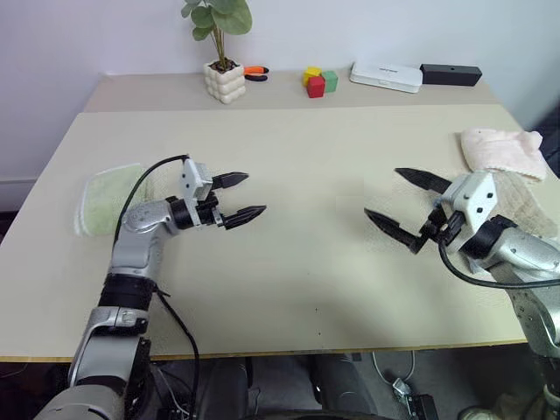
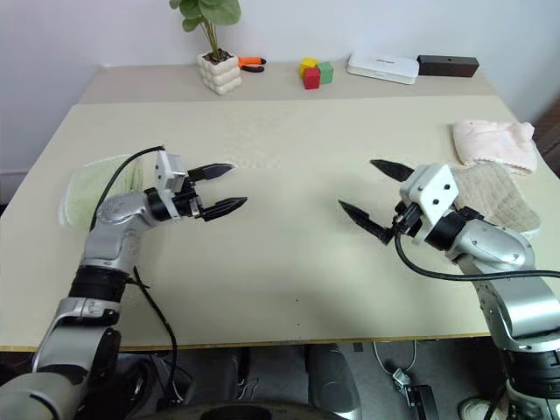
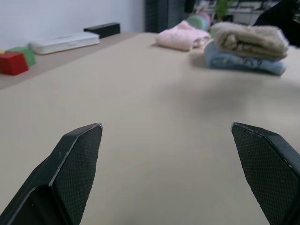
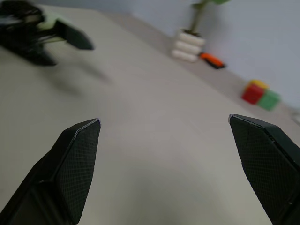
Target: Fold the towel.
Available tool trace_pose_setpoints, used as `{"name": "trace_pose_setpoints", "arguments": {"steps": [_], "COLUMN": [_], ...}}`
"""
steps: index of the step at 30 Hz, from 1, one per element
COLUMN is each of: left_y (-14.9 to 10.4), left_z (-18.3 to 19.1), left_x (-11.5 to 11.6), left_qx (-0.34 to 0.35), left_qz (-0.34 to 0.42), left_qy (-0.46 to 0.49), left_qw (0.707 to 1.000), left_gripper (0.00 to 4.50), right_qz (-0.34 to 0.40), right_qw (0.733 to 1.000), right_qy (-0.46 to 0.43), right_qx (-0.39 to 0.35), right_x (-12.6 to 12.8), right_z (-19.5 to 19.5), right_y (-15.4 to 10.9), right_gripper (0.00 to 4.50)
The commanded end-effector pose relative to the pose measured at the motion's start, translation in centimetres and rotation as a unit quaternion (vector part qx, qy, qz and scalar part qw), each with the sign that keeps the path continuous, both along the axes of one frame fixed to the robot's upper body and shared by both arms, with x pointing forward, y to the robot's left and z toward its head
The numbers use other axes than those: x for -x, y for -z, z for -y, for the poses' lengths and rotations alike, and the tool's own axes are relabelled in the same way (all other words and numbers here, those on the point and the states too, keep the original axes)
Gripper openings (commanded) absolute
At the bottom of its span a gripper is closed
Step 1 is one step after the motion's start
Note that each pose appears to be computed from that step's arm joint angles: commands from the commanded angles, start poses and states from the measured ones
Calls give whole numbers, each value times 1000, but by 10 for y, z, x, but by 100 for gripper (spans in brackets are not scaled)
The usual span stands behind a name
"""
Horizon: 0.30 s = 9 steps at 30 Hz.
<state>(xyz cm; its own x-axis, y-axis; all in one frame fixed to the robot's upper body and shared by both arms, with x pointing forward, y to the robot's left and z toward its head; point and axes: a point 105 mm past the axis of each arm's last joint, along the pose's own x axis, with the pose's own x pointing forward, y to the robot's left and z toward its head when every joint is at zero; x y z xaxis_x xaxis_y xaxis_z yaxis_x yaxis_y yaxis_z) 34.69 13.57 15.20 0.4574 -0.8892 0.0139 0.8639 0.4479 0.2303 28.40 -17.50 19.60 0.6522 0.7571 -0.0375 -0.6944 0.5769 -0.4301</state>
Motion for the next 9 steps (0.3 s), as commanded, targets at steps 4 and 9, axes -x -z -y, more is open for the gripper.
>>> {"name": "trace_pose_setpoints", "arguments": {"steps": [4, 9], "left_y": [-2, -1], "left_z": [-15, -20], "left_x": [18, 27], "left_qx": [-16, -9], "left_qz": [26, 25], "left_qy": [-37, -66], "left_qw": [999, 997], "left_gripper": [450, 450], "right_qz": [6, 9], "right_qw": [998, 997], "right_qy": [-62, -77], "right_qx": [18, 3], "right_x": [-3, -14], "right_z": [-13, -25], "right_y": [5, 3], "right_gripper": [446, 446]}}
